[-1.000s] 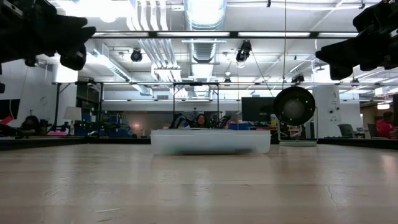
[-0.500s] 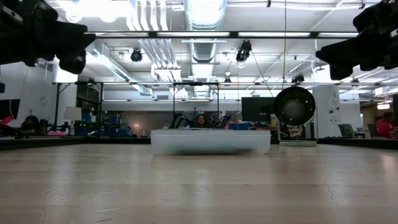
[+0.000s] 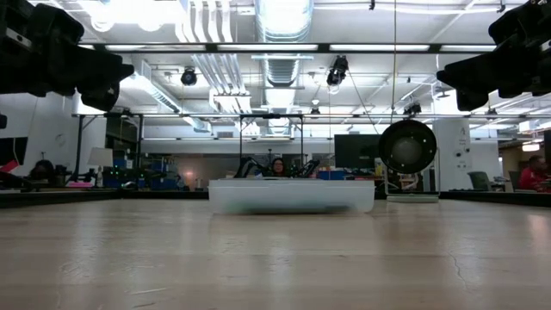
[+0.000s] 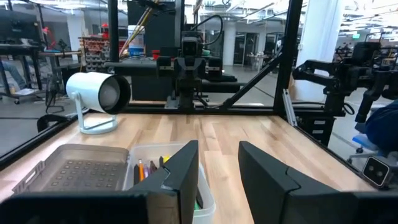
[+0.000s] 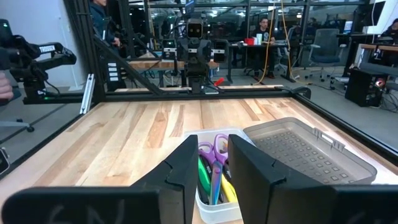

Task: Pick & place school supplies into a supply box
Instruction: Return to Home Position

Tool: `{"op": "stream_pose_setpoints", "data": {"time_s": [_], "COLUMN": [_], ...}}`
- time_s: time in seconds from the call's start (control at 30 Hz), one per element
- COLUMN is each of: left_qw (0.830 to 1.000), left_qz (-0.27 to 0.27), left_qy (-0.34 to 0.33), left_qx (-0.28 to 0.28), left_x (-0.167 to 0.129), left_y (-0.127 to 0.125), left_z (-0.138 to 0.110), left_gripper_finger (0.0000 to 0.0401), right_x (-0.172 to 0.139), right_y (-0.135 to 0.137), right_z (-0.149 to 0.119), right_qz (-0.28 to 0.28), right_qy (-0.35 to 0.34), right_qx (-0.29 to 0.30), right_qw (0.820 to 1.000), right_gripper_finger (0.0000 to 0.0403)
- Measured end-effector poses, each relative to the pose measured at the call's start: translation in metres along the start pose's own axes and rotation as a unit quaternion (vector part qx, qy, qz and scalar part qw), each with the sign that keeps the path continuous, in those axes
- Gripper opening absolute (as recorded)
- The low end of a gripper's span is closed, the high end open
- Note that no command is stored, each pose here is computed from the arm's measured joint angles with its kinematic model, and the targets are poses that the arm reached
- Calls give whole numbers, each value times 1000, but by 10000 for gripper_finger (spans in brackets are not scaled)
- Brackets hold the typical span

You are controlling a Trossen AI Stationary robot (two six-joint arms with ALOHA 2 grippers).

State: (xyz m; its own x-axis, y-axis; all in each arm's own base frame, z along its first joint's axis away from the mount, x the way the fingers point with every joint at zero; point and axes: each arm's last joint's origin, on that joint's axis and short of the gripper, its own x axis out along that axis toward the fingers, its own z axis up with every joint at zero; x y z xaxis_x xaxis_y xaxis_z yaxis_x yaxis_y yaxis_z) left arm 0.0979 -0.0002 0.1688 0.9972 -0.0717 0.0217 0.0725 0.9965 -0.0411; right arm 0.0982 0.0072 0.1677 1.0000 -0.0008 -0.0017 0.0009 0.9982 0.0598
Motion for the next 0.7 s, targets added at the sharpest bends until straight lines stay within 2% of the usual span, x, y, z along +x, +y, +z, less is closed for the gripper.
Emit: {"op": "stream_pose_setpoints", "data": {"time_s": [0.4,0.7], "left_qw": [1000,999], "left_qz": [0,2], "left_qy": [12,37], "left_qx": [-23,-26], "left_x": [1,4], "left_y": [0,1], "left_z": [-2,-6], "left_gripper_finger": [99,99], "right_x": [0,0], "right_y": [0,0], "right_z": [0,0], "right_qz": [0,0], "right_qy": [0,0], "right_qx": [0,0], "right_qw": [1000,1000], "right_gripper_finger": [68,79]}}
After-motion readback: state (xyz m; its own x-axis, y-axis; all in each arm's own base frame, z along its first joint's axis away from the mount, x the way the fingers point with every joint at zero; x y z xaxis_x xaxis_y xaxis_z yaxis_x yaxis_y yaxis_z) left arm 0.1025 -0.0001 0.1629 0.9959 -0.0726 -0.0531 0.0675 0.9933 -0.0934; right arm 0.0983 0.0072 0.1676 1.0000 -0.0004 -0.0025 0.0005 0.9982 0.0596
